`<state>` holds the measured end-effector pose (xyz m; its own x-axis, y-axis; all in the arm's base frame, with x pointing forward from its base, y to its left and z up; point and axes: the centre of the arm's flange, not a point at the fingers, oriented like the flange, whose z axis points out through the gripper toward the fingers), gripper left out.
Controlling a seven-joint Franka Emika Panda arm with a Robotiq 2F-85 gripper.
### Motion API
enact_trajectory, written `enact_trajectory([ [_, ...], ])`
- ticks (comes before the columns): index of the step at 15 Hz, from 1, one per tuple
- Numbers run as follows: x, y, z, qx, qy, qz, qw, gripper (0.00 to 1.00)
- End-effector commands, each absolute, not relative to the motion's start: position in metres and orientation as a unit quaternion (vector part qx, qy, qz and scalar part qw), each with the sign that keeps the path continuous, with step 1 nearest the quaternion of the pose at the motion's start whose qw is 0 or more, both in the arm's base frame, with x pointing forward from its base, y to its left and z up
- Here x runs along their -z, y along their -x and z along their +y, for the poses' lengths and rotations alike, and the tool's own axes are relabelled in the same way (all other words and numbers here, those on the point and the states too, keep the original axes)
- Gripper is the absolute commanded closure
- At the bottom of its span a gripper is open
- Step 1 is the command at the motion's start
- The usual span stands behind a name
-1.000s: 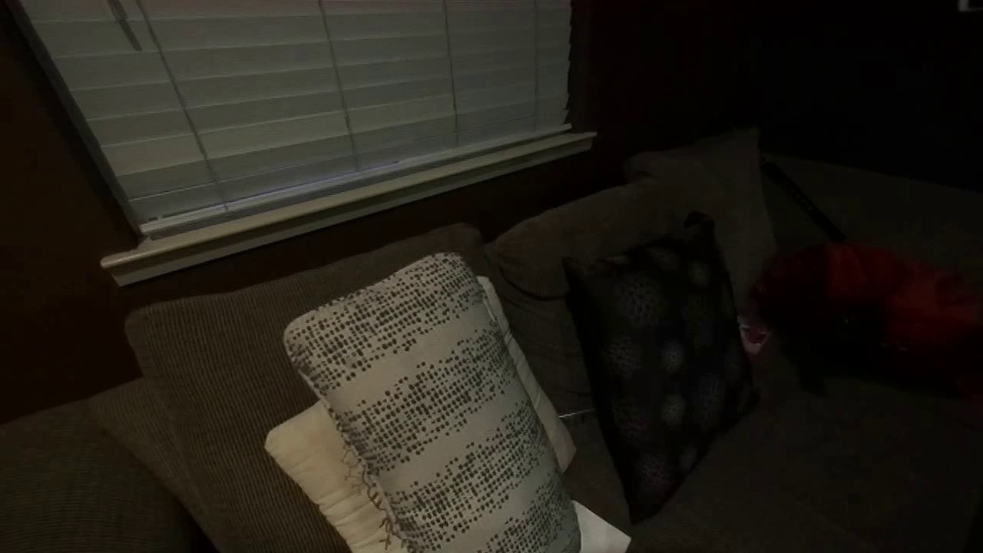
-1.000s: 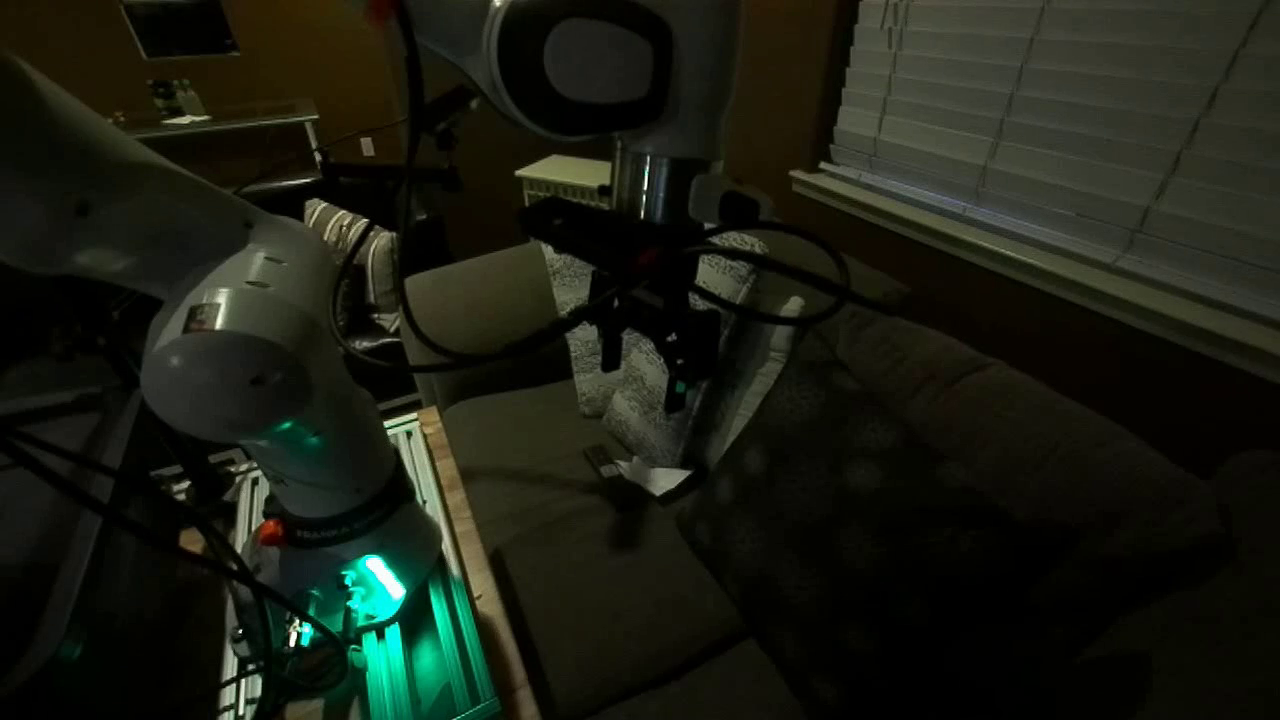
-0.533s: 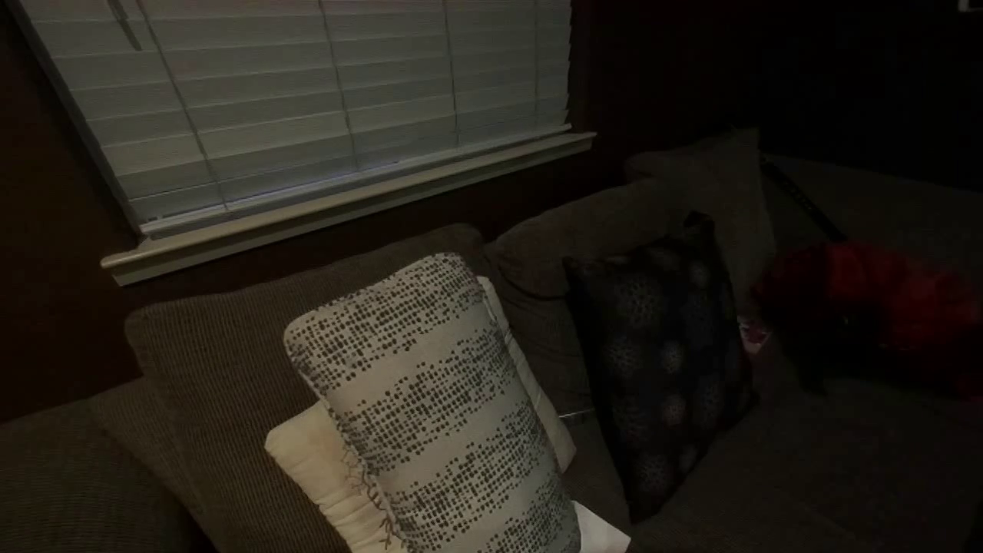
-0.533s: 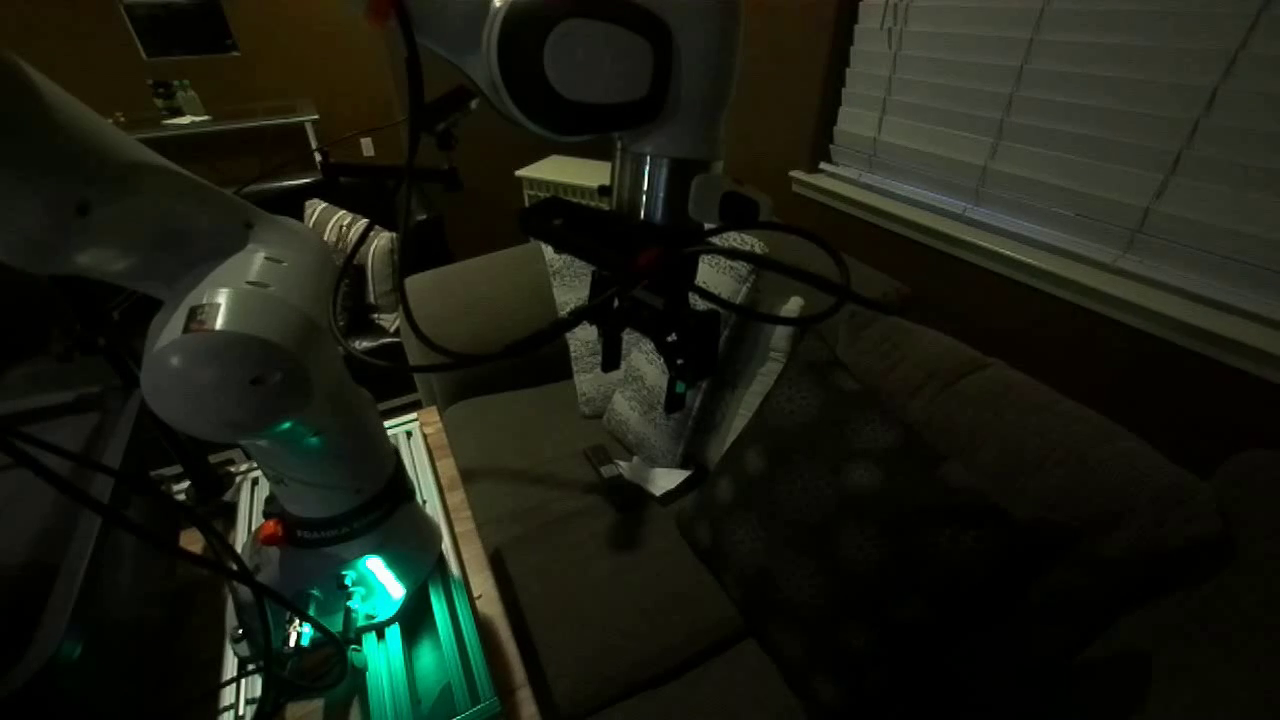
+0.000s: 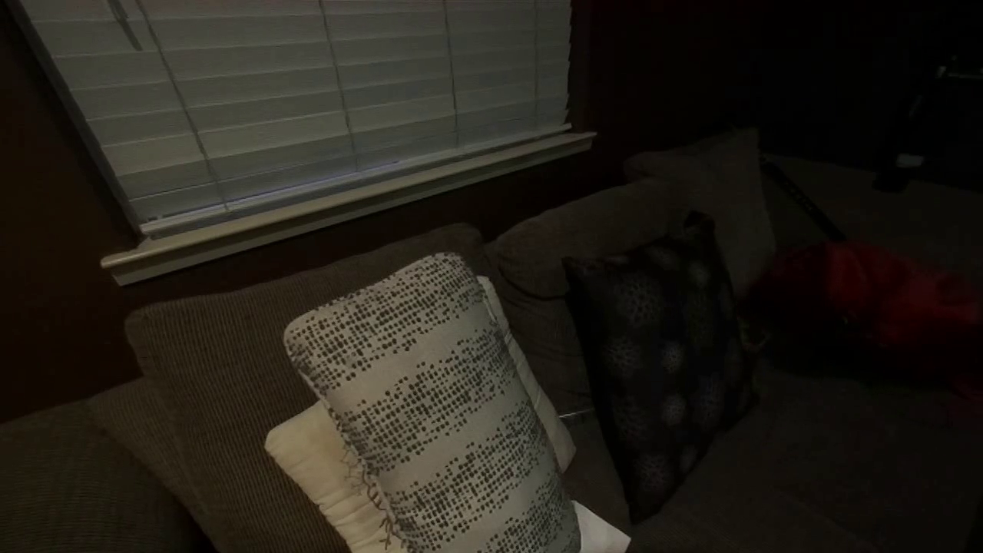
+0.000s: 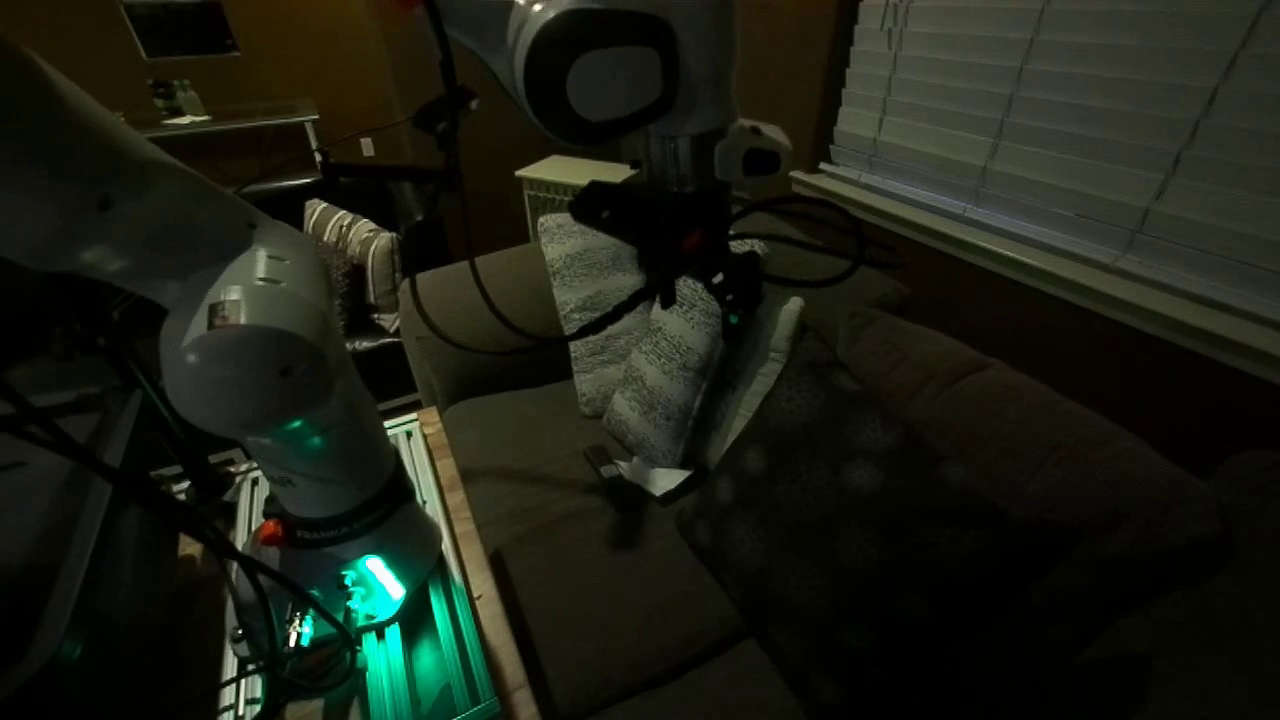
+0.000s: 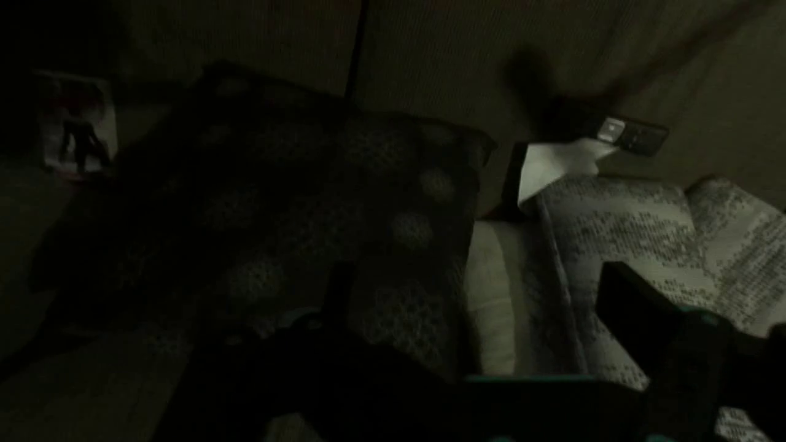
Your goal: Move the long white pillow to the right
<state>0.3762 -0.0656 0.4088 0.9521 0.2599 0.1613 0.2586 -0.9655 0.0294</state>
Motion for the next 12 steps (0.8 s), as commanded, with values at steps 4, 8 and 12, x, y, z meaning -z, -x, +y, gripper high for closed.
enact_trajectory([
  [4, -0.415, -0.497, -0.036, -0.143, -0.960, 0.226, -0.083, 0.00],
  [8, -0.423, -0.568, -0.019, -0.160, -0.947, 0.253, -0.119, 0.00],
  [12, -0.416, -0.559, -0.004, -0.158, -0.949, 0.252, -0.107, 0.00],
])
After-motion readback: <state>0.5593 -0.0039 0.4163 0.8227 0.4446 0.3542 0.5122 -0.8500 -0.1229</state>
